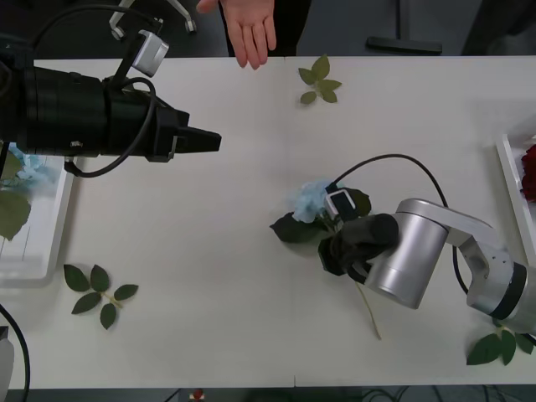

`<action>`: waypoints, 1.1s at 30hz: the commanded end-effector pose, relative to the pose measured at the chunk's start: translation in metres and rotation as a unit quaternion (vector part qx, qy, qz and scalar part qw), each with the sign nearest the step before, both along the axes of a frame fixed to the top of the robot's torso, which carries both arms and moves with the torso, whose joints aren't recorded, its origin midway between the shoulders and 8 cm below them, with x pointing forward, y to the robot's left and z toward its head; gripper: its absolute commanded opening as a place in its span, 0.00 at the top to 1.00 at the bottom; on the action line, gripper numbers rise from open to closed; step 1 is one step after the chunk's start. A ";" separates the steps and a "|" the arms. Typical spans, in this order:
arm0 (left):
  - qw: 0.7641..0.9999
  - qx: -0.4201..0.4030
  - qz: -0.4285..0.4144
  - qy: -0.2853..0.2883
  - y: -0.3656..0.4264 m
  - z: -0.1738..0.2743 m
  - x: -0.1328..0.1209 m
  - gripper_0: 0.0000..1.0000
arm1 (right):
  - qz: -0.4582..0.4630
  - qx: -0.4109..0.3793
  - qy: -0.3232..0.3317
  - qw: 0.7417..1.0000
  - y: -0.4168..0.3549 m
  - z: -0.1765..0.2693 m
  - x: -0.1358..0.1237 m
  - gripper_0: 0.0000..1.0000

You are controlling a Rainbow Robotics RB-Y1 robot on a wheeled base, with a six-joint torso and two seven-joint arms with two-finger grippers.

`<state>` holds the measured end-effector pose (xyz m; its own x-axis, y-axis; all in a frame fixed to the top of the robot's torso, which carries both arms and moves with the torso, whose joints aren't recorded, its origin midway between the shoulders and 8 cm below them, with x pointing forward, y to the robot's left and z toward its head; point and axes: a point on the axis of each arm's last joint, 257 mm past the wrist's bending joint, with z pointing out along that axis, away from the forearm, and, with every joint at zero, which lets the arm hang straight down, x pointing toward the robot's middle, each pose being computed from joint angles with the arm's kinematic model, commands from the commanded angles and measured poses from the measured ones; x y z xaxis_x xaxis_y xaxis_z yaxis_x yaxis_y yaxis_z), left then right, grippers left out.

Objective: Place the red flowers into the right box and the blue flowers into the left box. If a person shows an open palm, hand one flower to the person first, then continue sorting.

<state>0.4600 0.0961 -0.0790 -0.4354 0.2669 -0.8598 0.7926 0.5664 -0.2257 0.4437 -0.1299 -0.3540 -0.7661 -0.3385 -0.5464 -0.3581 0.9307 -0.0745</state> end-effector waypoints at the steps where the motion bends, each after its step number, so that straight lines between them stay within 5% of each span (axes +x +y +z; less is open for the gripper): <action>1: 1.000 0.000 -0.004 -0.014 0.003 0.005 -0.005 0.00 | -0.023 0.053 -0.026 0.998 -0.001 0.034 0.024 1.00; 11: 1.000 0.000 -0.004 -0.013 0.003 0.004 -0.005 0.00 | 0.014 0.184 -0.101 0.978 0.032 0.133 0.057 1.00; 21: 1.000 -0.001 -0.003 -0.014 0.003 0.005 -0.005 0.00 | 0.066 0.318 -0.220 0.920 0.063 0.247 0.087 1.00; 33: 1.000 -0.002 -0.003 -0.015 0.003 0.005 -0.005 0.00 | 0.136 0.341 -0.338 0.867 0.068 0.346 0.099 1.00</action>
<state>0.4596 0.0961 -0.0795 -0.4367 0.2662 -0.8593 0.7927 0.5656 -0.2276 0.5435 -0.0743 -0.0396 -0.2462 0.1576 -0.9563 -0.6121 0.7397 0.2795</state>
